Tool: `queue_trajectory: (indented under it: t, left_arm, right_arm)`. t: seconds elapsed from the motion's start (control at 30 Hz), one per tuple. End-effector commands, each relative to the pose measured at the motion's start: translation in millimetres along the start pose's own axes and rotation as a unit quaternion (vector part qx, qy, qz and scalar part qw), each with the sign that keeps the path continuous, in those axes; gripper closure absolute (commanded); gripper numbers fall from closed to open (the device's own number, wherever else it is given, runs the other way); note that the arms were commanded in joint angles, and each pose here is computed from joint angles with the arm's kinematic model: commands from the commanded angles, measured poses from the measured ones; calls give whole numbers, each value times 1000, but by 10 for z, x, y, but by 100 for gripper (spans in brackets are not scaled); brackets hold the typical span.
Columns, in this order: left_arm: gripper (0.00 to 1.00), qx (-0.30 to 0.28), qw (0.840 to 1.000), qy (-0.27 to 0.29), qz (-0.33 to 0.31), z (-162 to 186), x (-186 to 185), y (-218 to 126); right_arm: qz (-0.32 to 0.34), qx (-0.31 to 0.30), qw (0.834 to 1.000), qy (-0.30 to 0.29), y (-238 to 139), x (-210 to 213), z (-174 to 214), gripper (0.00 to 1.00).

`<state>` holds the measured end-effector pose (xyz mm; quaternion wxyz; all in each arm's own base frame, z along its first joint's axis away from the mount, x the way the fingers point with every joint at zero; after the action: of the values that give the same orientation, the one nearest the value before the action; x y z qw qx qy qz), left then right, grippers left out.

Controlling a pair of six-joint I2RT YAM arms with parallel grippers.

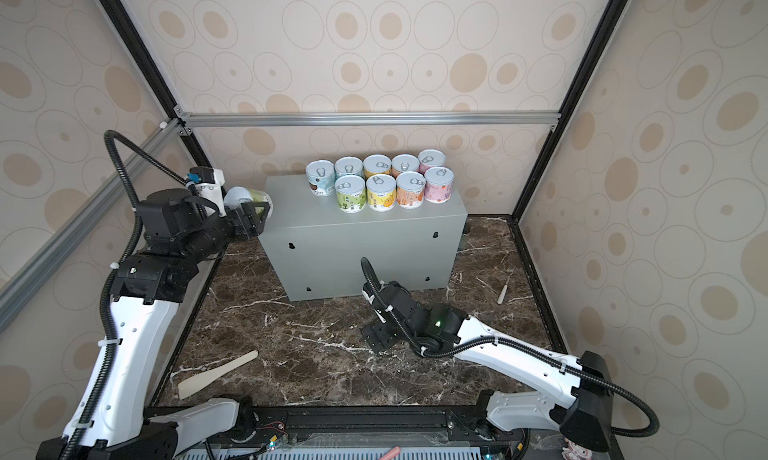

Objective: Place and organize the canned foods onto the counter
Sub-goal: 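Carry the green-labelled can up onto the cabinet top with the left gripper, then set the green-labelled can down in front of the coconut can and open the left gripper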

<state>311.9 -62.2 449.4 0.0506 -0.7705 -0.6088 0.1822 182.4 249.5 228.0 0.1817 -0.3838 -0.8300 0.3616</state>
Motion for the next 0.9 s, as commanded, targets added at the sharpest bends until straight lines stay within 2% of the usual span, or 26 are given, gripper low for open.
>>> queue_trajectory:
  t: [0.0,0.43,0.87]
  left_arm:
    - [39,-54,997,46,12,-322,-181,-155]
    - [40,-14,993,110,50,-349,-633,105]
    - [40,43,986,153,43,-159,-891,543]
  right_arm:
    - [22,-1,1000,1,-66,-95,20,1]
    - [39,5,999,10,-150,-177,108,1]
    - [42,9,999,16,-101,-213,198,1]
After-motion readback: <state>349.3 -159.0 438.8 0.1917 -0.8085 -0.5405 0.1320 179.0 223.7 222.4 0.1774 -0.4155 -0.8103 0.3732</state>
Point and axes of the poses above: each gripper's point midway between its finger pads, its own y axis out along the fingers, its own x axis along the line the jaws close on, z = x × y, the point moved 4 cm from there along -y, back along the fingers, and after that the axes turned 2 degrees about y, right-handed, at the moved point
